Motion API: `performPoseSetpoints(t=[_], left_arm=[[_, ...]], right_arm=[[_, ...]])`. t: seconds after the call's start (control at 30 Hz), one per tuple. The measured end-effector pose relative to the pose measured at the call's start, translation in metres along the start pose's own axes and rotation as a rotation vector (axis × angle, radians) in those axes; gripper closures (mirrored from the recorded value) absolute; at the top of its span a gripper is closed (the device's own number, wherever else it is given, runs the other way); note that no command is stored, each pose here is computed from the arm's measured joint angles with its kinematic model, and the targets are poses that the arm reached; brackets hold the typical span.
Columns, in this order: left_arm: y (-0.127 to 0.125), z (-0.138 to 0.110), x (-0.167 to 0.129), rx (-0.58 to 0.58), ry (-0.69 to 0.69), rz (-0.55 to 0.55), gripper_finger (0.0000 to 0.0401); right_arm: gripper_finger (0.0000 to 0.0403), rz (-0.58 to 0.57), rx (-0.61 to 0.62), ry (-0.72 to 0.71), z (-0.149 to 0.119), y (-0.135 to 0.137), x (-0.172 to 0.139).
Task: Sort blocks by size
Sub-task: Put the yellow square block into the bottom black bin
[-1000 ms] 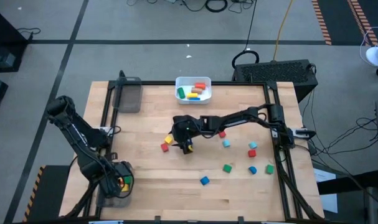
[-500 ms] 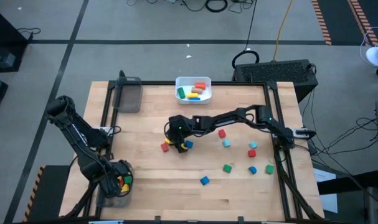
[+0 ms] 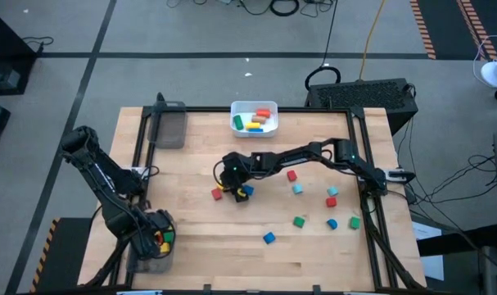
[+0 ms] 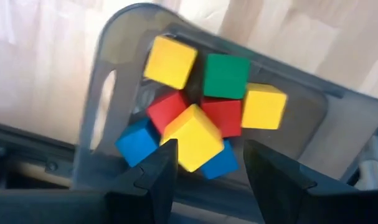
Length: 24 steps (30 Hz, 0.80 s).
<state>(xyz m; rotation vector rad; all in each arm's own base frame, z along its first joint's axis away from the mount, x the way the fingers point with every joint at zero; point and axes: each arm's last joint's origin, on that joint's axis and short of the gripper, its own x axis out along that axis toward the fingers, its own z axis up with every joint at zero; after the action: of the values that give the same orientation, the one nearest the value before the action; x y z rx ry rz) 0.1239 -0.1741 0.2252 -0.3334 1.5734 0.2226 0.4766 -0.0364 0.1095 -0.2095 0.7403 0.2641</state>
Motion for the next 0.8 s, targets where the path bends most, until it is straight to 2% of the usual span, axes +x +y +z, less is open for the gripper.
performPoseSetpoints(t=[0.2,0.37,0.6,0.8], left_arm=[[0.008,-0.002,0.0,-0.004,0.022,0.081,0.0216],[0.01,-0.002,-0.004,-0.003,-0.008,0.119,0.0216],[0.0,0.005,-0.025,0.031,-0.198,0.089,0.0216],[-0.002,0.013,-0.036,0.093,-0.468,0.145,0.0216]], right_arm=[[0.0264,0.042,0.007,-0.009,0.001,0.002,0.0],[0.0294,0.045,0.051,-0.009,0.001,0.003,0.001],[0.0292,0.047,0.089,-0.004,0.001,0.004,0.001],[0.0294,0.049,0.101,0.001,0.008,0.005,-0.008]])
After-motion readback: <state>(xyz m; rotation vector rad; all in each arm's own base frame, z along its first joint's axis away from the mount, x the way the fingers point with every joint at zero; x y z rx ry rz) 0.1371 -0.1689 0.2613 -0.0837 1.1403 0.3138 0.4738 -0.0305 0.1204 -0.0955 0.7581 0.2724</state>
